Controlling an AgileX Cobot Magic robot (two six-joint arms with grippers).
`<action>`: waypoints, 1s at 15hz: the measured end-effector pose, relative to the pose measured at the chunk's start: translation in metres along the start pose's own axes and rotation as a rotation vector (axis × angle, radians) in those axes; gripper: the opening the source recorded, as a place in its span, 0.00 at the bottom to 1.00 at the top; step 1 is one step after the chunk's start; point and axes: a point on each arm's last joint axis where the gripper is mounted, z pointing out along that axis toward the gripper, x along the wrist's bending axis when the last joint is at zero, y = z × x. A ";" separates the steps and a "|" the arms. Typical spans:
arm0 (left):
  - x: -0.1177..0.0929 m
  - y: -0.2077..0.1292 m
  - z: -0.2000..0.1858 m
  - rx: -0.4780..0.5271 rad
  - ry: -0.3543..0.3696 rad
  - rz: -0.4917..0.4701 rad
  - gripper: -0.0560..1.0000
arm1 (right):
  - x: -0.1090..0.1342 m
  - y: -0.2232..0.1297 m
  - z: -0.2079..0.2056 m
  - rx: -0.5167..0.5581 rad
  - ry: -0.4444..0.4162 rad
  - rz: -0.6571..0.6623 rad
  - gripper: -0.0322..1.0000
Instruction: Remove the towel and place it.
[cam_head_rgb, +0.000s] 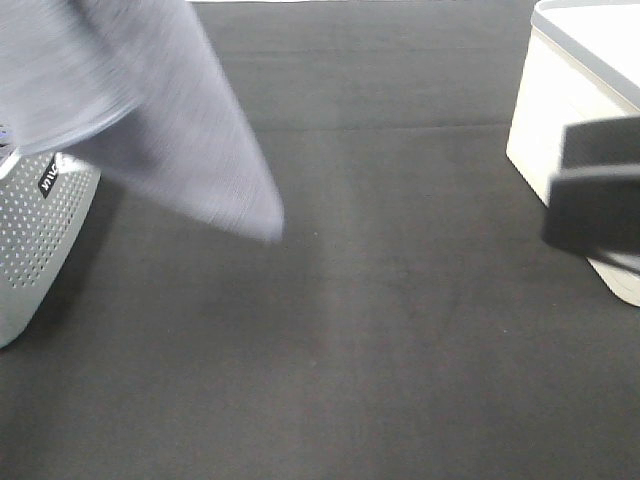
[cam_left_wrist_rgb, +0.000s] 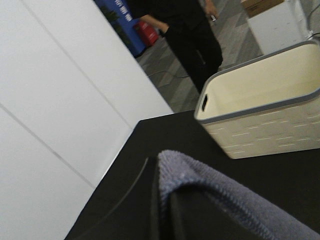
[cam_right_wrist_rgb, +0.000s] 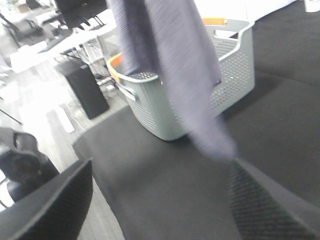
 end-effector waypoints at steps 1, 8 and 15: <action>-0.006 0.000 0.014 0.000 -0.048 0.010 0.05 | -0.003 0.001 0.003 -0.005 0.015 0.014 0.73; -0.037 -0.005 0.118 -0.023 -0.095 -0.045 0.05 | -0.001 0.009 0.005 -0.077 0.096 -0.057 0.73; -0.066 -0.010 0.167 -0.029 -0.143 -0.052 0.05 | -0.023 0.008 0.020 -0.056 0.113 -0.058 0.71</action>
